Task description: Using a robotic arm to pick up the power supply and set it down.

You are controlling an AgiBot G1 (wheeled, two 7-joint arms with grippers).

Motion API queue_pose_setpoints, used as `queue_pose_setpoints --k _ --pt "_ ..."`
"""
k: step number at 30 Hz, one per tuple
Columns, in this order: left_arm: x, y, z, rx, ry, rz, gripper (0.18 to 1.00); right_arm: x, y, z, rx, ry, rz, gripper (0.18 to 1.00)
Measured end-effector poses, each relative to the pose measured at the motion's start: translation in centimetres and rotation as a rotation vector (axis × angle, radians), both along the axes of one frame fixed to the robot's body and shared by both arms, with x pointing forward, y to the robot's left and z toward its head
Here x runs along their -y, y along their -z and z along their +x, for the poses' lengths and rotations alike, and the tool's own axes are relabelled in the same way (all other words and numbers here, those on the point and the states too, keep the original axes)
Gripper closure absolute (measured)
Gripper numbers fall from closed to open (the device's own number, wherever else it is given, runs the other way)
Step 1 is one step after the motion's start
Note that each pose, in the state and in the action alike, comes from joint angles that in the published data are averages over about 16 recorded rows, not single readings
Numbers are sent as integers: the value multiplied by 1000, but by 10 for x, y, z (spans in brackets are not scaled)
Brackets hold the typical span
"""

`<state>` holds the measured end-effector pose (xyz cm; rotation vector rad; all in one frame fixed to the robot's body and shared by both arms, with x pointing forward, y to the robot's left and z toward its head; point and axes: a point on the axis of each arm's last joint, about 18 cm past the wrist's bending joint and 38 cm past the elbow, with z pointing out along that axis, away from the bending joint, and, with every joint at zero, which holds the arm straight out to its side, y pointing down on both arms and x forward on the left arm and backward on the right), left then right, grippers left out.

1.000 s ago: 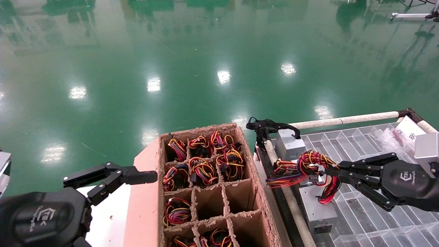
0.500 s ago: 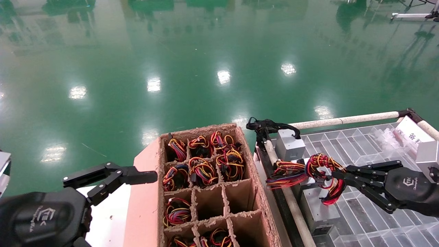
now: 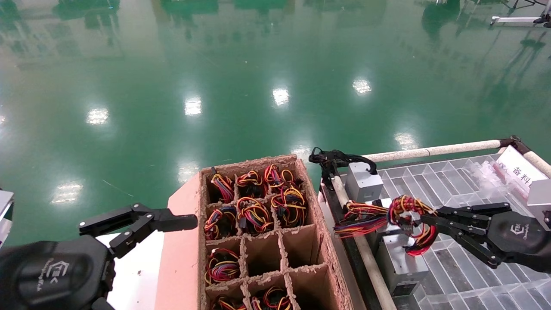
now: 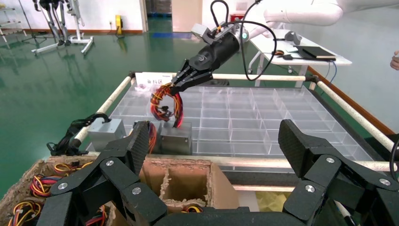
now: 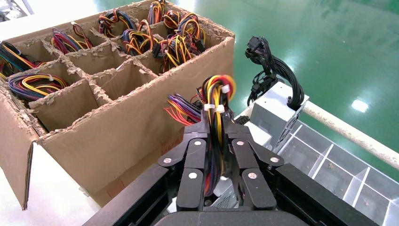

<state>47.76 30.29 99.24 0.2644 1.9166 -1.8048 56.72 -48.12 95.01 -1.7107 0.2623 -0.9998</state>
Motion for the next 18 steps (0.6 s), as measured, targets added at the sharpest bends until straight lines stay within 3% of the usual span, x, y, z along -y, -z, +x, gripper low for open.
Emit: queue_pose_setpoints --k 7,18 --pt "0 0 0 0 0 0 184 -1 -1 0 1 -3 -2 905" --pt "0 0 0 0 0 0 184 -3 -2 0 4 -10 -4 709"
